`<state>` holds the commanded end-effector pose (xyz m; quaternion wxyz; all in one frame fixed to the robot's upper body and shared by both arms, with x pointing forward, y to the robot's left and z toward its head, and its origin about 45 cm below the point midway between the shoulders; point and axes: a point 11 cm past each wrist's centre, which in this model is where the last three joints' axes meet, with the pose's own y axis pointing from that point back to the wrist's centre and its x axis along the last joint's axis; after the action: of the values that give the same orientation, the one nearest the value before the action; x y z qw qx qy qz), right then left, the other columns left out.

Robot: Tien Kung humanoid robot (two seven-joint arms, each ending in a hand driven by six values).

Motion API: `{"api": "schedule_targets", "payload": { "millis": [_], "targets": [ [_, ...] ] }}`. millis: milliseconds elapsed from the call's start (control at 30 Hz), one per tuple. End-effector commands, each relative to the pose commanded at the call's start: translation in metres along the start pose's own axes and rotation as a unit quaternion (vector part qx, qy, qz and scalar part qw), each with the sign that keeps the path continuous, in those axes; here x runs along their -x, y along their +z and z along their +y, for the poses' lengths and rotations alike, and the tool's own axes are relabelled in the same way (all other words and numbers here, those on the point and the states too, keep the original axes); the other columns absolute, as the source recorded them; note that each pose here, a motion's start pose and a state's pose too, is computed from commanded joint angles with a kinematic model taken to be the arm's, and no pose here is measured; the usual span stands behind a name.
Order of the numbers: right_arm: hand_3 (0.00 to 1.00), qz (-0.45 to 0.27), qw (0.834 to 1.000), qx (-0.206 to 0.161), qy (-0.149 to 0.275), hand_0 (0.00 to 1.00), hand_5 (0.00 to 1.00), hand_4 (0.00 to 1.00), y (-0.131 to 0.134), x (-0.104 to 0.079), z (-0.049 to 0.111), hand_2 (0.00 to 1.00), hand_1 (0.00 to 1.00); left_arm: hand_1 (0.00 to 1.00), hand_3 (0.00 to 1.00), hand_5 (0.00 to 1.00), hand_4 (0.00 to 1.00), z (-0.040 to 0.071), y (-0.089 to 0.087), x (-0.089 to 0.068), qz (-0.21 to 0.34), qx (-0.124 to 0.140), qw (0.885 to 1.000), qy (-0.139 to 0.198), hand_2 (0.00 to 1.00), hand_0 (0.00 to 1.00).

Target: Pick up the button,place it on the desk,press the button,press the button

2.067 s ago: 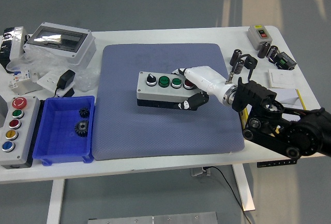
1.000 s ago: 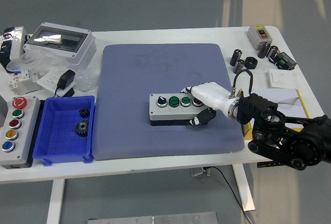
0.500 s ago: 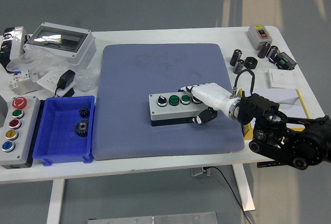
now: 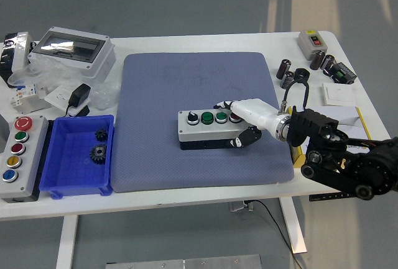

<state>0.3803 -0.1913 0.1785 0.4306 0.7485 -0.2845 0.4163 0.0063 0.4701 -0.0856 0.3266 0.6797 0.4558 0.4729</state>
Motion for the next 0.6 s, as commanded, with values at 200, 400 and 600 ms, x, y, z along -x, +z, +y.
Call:
{"api": "schedule_targets", "payload": {
  "millis": [200,400,600],
  "targets": [
    [0.935,-0.001,1.0,0.0,-0.002,0.825,0.002,0.436,-0.0001,-0.0031,0.0005,0.859,0.837,0.643,0.625,0.165,0.623,0.0,0.0001,0.0011,-0.001,0.0,1.0,-0.003,0.573,0.689],
    [0.939,-0.008,1.0,-0.004,-0.004,0.827,0.002,0.434,-0.0013,-0.0067,0.0013,0.863,0.838,0.643,0.624,0.165,0.62,0.0002,0.0003,0.0014,-0.002,0.0,1.0,-0.004,0.57,0.689],
    [0.963,-0.015,1.0,-0.001,-0.008,0.839,0.002,0.449,0.0002,-0.0074,0.0023,0.892,0.862,0.644,0.623,0.162,0.62,0.0002,0.0005,0.0015,-0.004,0.001,1.0,-0.006,0.569,0.689]
  ]
}}
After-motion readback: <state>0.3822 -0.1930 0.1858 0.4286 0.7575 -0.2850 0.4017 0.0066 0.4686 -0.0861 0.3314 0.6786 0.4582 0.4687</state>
